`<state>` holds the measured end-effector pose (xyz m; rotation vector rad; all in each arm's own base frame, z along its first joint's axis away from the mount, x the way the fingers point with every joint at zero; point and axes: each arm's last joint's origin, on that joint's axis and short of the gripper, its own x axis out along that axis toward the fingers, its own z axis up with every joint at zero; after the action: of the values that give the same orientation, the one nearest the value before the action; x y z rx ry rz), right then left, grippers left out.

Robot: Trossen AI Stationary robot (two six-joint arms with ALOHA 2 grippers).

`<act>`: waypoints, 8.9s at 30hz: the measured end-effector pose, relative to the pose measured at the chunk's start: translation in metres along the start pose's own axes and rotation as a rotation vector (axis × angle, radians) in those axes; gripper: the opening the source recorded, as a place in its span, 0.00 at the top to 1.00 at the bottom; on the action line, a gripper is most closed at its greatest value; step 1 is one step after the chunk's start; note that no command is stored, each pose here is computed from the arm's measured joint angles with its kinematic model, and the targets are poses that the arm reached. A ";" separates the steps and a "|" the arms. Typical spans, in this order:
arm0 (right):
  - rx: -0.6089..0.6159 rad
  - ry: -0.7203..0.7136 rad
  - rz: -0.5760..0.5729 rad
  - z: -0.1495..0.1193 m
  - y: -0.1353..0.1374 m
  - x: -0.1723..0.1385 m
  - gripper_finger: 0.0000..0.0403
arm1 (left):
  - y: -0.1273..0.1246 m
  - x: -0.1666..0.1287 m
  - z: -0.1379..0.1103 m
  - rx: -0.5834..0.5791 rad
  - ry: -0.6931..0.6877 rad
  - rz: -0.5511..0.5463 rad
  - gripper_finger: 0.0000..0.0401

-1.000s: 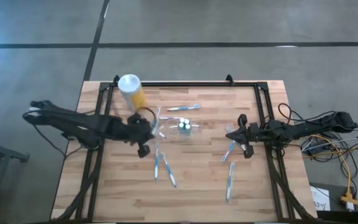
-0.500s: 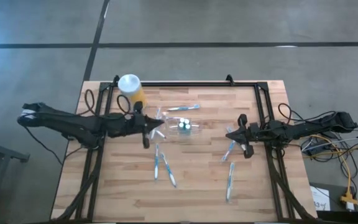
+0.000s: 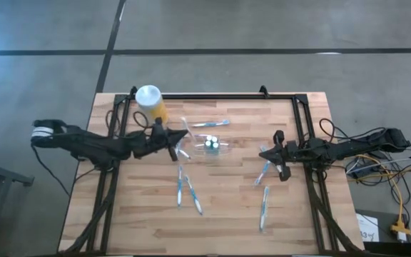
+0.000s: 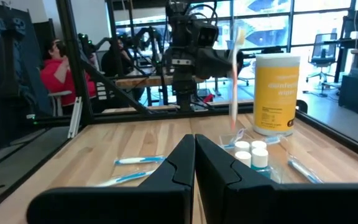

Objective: Pick & Place toothbrushing station
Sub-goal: Put the orange toothbrush into the left section of the transparent organizer, then put the blue toothbrush into the right section of the transparent organizer

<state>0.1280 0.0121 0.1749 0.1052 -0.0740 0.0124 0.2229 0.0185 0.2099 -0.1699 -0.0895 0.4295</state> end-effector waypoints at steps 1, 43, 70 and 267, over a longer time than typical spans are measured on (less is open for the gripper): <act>0.000 0.000 0.000 0.000 0.000 0.000 0.98 | -0.001 0.004 -0.001 0.002 0.005 0.001 1.00; 0.000 0.000 -0.008 0.000 0.000 0.000 0.98 | -0.010 0.056 -0.046 0.017 0.173 0.131 0.81; 0.006 0.007 -0.007 -0.001 0.000 0.000 0.98 | -0.001 -0.058 0.067 0.135 0.307 -0.327 0.79; -0.163 -0.145 -0.004 0.073 0.012 -0.016 0.98 | 0.033 -0.104 -0.041 0.097 0.213 -0.495 0.96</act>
<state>0.1066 0.0166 0.2477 -0.0569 -0.2190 -0.0053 0.1203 -0.0014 0.1586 -0.0916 0.0984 -0.0788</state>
